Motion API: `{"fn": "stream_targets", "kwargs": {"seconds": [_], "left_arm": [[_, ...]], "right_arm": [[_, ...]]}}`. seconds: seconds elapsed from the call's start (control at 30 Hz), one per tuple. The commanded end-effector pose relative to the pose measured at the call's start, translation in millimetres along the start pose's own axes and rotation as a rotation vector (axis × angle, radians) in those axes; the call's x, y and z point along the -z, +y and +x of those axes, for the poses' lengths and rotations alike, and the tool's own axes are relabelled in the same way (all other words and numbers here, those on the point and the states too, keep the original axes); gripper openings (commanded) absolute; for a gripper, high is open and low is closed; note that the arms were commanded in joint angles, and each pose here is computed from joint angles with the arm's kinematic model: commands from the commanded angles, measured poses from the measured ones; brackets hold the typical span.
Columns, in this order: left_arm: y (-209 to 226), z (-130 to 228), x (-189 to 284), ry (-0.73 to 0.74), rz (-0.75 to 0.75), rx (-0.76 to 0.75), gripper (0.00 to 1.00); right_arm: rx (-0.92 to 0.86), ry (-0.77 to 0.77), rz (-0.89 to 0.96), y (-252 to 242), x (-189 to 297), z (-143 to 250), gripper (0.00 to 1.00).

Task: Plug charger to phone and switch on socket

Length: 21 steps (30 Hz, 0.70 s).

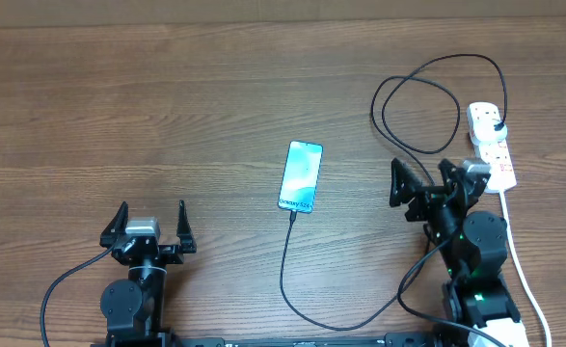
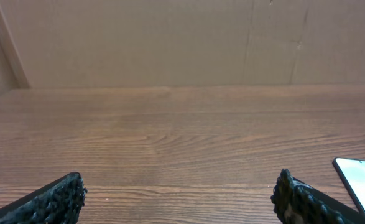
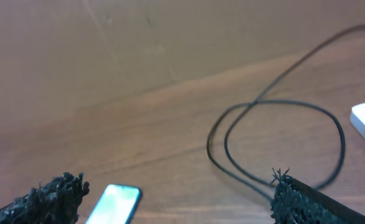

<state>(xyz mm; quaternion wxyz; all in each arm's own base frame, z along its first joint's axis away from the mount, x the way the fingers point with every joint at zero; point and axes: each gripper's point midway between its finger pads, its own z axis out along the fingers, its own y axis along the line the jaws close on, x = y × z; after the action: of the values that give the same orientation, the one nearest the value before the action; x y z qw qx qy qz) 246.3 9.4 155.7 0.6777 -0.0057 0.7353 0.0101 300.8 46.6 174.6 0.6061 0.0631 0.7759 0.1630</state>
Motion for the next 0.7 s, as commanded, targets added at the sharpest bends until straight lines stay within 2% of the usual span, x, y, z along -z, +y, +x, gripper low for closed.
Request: {"fn": "stream_targets", "kwargs": {"seconds": [0.0, 0.5, 0.67], "left_arm": [[-1, -1, 0, -0.007, 0.002, -0.02, 1.0], [-1, -1, 0, -0.007, 0.002, -0.02, 1.0], [-1, -1, 0, -0.007, 0.002, -0.02, 0.99]], "right_arm": [[0.004, 0.007, 0.019, -7, 4, 13, 1.0], [0.002, 0.046, 0.033, -24, 20, 65, 1.0], [0.001, 0.106, 0.055, -29, 27, 79, 1.0]]}}
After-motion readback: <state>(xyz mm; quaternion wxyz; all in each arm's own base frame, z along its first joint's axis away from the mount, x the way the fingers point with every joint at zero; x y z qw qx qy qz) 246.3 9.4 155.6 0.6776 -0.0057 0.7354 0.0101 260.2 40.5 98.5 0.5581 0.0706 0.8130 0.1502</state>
